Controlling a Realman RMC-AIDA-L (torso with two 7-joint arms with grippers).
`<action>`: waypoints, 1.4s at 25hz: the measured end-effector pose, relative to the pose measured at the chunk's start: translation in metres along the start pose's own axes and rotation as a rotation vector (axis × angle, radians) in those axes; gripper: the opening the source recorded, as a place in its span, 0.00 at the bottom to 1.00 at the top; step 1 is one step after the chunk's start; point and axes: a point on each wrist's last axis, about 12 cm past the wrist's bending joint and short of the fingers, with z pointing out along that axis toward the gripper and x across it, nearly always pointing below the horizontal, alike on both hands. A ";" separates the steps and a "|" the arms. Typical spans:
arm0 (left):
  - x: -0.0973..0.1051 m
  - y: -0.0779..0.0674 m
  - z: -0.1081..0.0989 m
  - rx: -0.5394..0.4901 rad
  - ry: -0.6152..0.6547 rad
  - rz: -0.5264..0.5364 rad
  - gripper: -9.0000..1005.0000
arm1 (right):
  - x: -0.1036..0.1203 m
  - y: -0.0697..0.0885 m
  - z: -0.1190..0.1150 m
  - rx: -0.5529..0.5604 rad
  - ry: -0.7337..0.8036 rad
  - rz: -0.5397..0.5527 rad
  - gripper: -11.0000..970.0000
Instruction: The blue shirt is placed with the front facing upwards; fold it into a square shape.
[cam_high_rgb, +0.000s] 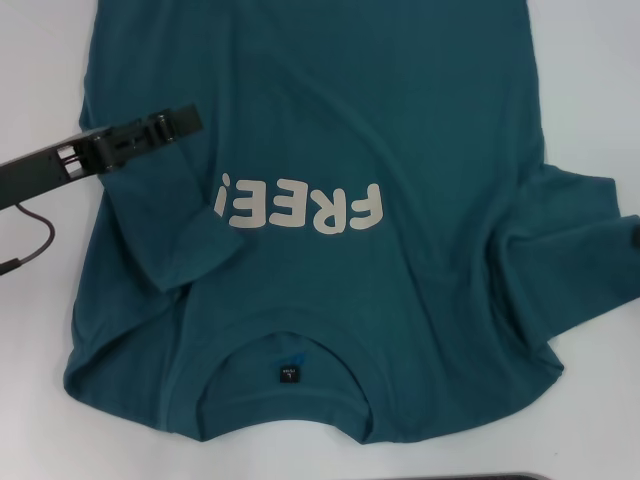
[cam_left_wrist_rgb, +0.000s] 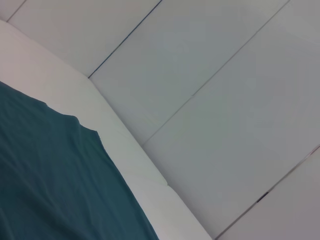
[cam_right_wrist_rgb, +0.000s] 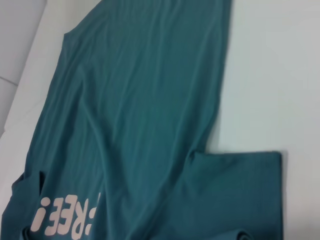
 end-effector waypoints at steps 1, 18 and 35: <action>0.000 0.000 0.000 0.001 0.000 0.001 0.79 | 0.001 -0.001 -0.003 0.001 -0.008 0.004 0.02; 0.000 -0.002 0.005 0.013 0.006 -0.003 0.79 | 0.013 -0.017 -0.036 0.048 -0.069 0.054 0.02; -0.002 -0.002 0.009 0.020 0.013 0.001 0.80 | 0.013 -0.020 -0.047 0.051 -0.103 0.052 0.02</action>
